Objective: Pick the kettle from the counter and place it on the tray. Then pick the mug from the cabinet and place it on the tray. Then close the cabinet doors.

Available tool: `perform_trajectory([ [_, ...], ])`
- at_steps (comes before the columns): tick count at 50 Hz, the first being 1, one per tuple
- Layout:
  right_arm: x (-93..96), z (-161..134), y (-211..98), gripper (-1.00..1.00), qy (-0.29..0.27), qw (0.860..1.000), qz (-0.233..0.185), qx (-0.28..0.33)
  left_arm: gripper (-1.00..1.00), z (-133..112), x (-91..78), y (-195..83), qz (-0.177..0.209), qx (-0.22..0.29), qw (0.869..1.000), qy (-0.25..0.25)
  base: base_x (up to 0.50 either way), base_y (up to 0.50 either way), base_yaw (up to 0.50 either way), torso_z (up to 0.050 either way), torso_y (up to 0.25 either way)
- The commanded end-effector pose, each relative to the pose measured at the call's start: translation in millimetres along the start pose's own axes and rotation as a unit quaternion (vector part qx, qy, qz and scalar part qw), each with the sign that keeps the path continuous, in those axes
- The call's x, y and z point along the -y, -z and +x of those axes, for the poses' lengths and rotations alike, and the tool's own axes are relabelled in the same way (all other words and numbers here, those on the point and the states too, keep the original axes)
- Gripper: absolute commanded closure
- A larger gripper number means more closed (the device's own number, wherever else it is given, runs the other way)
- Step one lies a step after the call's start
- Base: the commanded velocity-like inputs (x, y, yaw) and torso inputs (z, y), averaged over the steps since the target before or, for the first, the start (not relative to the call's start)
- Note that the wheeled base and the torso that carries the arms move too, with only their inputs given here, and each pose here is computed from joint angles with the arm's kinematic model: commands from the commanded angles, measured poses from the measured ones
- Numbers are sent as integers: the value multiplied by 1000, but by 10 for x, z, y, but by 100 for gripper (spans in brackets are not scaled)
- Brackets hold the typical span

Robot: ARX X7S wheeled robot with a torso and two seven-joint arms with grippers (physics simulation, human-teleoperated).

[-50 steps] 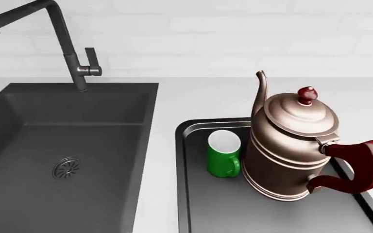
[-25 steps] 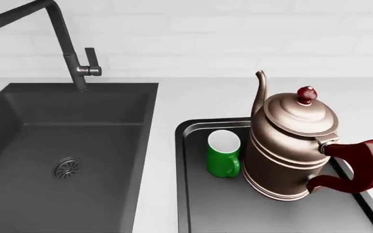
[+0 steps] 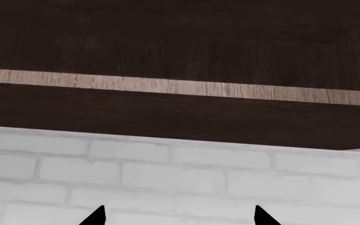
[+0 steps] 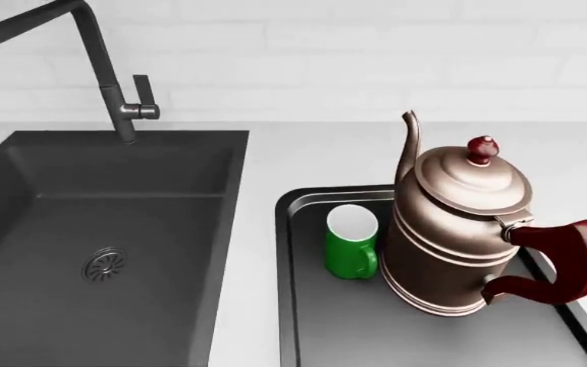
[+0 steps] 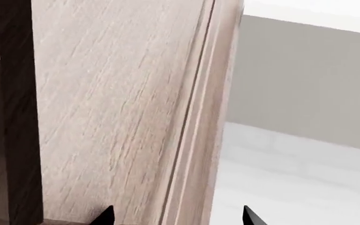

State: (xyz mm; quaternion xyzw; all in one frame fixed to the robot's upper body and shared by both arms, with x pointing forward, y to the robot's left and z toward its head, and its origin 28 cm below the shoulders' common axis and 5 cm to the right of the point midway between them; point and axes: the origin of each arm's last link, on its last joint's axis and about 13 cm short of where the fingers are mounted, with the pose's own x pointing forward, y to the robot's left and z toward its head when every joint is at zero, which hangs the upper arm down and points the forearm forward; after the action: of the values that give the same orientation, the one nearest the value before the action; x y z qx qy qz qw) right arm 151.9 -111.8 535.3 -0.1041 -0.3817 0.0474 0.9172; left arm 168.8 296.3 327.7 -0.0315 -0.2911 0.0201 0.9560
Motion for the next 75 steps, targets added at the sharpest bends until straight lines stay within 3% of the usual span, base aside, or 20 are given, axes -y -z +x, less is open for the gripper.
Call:
perform_trajectory([
  [1, -110, 244, 25, -100, -53, 997, 56, 14, -100, -13, -27, -60, -1, 6, 1000, -3, 0, 0, 0, 0, 0],
  [16, -305, 507, 161, -100, -140, 978, 156, -17, -100, -26, -76, -84, 0, 7, 1000, -10, 7, 4, 7, 4, 0],
  [38, -645, 862, 398, -100, -195, 953, 223, -64, -100, -76, -168, -78, 5, 8, 1000, -20, 4, 5, 7, 2, 0],
  [57, -787, 1020, 637, -100, -205, 943, 242, -97, -100, -86, -203, -56, 4, 7, 1000, -26, 0, 1, 1, 5, 0],
  [68, -826, 1019, 747, -100, -203, 944, 232, -115, -100, -94, -209, -24, 3, 4, 1000, -27, 0, 0, 0, 5, 0],
  [75, -747, 949, 430, -100, -206, 948, 236, -54, -100, -90, -212, -5, 3, 2, 1000, -28, 0, 0, 0, 5, 0],
])
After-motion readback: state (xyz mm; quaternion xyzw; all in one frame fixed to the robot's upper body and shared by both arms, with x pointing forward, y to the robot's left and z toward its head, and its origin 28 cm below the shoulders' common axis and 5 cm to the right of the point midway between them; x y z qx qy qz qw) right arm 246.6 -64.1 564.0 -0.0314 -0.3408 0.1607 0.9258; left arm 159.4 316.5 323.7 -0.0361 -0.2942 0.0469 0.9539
